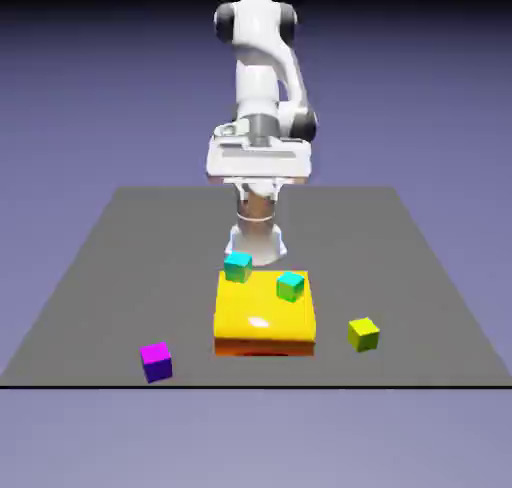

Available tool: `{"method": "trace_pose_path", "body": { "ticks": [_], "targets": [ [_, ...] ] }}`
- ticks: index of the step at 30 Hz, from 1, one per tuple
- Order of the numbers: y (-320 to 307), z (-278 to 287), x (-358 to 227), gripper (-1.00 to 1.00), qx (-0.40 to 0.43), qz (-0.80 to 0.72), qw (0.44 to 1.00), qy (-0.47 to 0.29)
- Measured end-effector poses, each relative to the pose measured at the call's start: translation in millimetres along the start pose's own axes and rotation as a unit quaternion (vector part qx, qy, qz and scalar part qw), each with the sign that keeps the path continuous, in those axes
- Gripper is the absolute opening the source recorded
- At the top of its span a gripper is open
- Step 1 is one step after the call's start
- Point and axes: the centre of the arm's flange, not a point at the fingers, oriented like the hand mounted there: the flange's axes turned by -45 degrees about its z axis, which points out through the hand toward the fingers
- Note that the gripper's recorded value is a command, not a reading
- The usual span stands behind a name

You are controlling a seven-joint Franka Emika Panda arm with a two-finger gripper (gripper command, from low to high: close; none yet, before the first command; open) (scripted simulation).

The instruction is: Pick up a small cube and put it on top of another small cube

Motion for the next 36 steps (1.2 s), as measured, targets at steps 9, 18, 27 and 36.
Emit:
{"method": "trace_pose_path", "body": {
  "ticks": [9,18,27,36],
  "targets": [
    [-52,63,-10,0.00,0.070,-0.210,0.972,-0.083],
    [-113,121,-36,0.00,0.159,-0.410,0.887,-0.143],
    [-180,170,-82,0.00,0.259,-0.586,0.748,-0.174],
    [-234,207,-136,0.00,0.349,-0.704,0.592,-0.180]
  ]
}}
